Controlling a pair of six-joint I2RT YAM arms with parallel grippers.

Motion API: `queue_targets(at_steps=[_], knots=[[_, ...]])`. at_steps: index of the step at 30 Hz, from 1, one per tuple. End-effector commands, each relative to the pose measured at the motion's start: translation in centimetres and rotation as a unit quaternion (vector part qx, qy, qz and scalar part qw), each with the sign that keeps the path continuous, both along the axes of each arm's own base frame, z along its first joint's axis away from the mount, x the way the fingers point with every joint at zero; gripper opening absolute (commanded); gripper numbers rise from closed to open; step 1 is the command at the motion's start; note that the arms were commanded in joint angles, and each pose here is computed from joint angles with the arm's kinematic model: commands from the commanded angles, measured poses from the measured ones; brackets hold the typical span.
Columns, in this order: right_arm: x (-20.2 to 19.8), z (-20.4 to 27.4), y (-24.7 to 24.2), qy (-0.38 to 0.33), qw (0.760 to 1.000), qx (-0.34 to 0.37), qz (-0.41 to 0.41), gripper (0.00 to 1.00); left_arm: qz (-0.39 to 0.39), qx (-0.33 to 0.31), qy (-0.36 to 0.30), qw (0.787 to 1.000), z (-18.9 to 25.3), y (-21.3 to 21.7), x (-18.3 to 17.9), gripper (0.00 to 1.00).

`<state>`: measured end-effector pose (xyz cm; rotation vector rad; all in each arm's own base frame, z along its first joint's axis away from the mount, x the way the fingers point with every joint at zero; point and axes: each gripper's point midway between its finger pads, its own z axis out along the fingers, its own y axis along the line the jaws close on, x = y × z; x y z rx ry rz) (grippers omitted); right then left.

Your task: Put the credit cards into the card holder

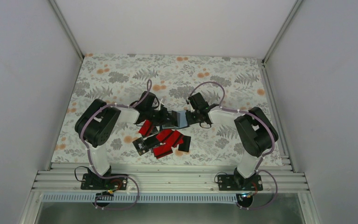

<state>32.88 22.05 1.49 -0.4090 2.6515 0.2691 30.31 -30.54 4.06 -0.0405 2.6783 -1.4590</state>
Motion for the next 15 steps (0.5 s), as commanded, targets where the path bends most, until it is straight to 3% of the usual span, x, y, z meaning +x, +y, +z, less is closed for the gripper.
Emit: queue_targets(at_steps=[1, 15], knots=[[-4.1, -3.4, -2.0, 0.075, 0.996, -0.043, 0.006, 0.04, -0.005, -0.008, -0.012, 1.0, 0.2, -0.4, 0.5, 0.02], [-4.4, -3.3, -1.7, 0.08, 0.996, -0.034, 0.006, 0.04, -0.003, 0.017, -0.023, 1.0, -0.8, 0.4, 0.8, 0.02]])
